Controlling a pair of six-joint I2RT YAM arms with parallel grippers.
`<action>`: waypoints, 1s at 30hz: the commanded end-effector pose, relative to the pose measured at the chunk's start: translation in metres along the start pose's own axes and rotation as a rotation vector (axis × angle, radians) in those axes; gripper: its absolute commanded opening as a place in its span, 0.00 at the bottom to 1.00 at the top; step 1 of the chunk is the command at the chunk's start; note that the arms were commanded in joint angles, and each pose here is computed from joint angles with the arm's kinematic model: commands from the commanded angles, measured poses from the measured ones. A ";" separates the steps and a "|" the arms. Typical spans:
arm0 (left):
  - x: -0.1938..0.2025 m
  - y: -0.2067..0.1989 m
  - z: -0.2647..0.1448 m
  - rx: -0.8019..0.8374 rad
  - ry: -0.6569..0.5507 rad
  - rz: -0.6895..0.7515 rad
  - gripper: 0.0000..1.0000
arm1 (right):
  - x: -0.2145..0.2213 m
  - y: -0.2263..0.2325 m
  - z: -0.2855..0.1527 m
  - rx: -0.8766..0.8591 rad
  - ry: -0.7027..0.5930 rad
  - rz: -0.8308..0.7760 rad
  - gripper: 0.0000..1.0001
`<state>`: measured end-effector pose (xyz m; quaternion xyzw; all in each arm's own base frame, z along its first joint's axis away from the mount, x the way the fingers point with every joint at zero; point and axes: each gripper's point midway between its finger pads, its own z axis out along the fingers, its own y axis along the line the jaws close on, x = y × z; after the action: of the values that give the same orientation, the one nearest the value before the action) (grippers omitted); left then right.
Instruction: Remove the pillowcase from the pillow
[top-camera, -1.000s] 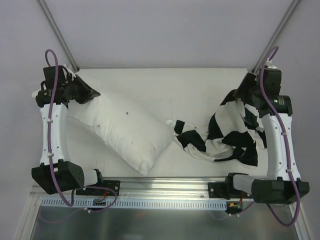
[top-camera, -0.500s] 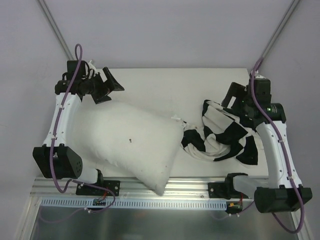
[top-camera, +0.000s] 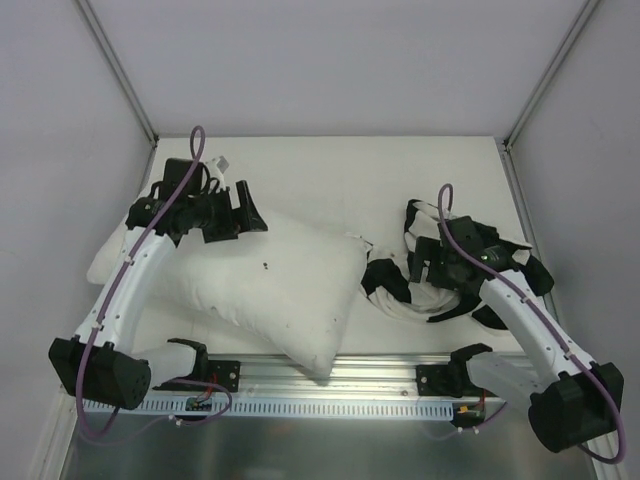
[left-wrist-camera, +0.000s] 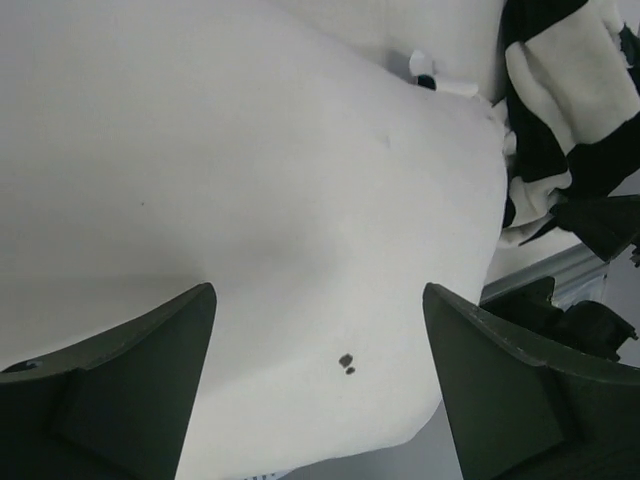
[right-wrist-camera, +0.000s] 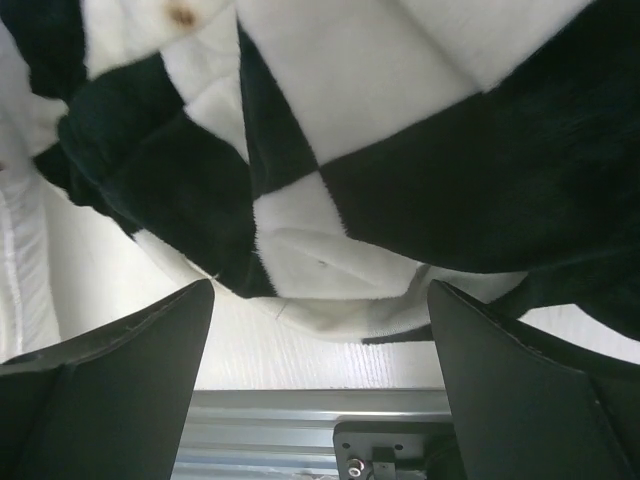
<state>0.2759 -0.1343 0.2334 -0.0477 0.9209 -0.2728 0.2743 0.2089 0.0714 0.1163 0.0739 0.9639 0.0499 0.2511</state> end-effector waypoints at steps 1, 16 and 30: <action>0.032 0.015 -0.005 -0.040 0.036 -0.001 0.85 | 0.000 0.013 0.019 -0.037 -0.021 0.053 0.92; 0.043 0.067 0.092 -0.182 0.225 -0.091 0.29 | -0.111 0.009 0.083 0.113 0.000 0.147 0.83; -0.116 0.083 0.049 -0.239 -0.173 -0.292 0.00 | -0.110 0.003 0.013 0.060 -0.153 0.147 0.97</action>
<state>0.3720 -0.0933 0.1871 -0.1831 0.9263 -0.2242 0.2411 0.3212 0.0592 0.1480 0.1553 0.9387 0.0326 0.3062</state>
